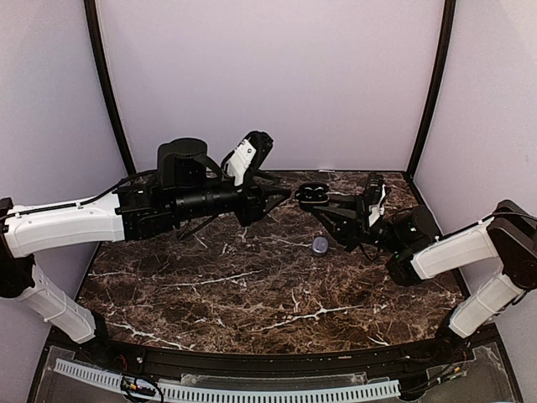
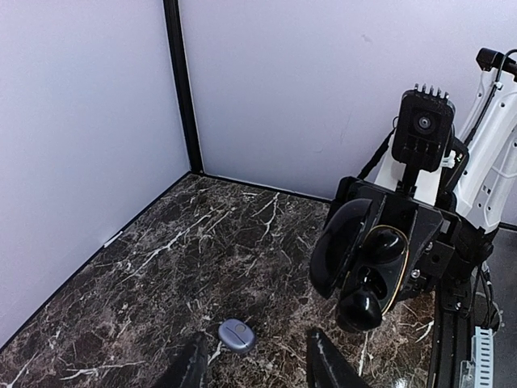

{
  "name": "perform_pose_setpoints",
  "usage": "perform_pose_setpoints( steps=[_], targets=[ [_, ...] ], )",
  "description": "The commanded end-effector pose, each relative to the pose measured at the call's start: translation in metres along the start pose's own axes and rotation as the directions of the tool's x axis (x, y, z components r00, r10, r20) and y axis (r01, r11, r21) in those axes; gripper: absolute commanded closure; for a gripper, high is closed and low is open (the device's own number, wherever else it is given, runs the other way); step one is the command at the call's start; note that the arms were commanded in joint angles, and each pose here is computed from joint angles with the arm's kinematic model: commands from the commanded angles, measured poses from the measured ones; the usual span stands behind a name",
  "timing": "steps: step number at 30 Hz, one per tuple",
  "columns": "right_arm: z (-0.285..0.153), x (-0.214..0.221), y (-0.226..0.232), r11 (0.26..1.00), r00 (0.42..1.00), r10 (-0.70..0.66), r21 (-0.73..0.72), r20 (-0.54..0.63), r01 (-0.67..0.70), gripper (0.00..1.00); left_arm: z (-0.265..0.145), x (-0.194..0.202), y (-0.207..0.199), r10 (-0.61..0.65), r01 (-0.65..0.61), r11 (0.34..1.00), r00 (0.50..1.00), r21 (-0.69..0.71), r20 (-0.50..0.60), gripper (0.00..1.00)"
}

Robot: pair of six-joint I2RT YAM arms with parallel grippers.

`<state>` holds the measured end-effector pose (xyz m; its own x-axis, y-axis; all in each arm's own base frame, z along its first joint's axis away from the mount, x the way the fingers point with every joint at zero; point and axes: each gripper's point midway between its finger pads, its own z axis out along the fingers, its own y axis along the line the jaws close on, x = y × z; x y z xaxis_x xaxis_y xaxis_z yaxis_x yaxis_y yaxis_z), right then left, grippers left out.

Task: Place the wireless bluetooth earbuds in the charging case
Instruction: Adjust the left earbud in the left side groove of the charging case.

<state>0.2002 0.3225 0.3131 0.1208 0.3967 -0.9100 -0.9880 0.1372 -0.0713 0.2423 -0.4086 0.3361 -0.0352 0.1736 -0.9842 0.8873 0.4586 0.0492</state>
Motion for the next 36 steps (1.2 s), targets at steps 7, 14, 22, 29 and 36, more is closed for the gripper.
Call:
perform_pose_setpoints(
  steps=[7, 14, 22, 29, 36],
  targets=[
    [0.003, -0.034, 0.006, 0.996, 0.990, -0.079, -0.032, 0.120, 0.083, 1.00, -0.003, -0.021, -0.017, -0.002, -0.002, 0.995, 0.999, 0.099, 0.043, 0.60],
    [0.003, -0.031, 0.004, 0.997, 0.991, -0.074, -0.025, 0.114, 0.078, 1.00, -0.009, -0.025, -0.025, 0.002, -0.010, 0.990, 0.998, 0.141, 0.061, 0.60],
    [0.004, -0.029, 0.003, 0.997, 0.992, -0.073, -0.023, 0.107, 0.076, 1.00, -0.007, -0.025, -0.035, 0.022, -0.033, 0.983, 0.998, 0.183, 0.061, 0.60],
    [0.004, -0.030, 0.004, 0.997, 0.991, -0.073, -0.027, 0.112, 0.076, 1.00, -0.007, -0.023, -0.048, 0.033, -0.046, 0.967, 0.998, 0.250, 0.055, 0.63],
    [0.004, -0.030, 0.005, 0.996, 0.991, -0.075, -0.031, 0.112, 0.078, 1.00, -0.006, -0.021, -0.055, 0.028, -0.041, 0.956, 0.998, 0.290, 0.047, 0.70]
  ],
)
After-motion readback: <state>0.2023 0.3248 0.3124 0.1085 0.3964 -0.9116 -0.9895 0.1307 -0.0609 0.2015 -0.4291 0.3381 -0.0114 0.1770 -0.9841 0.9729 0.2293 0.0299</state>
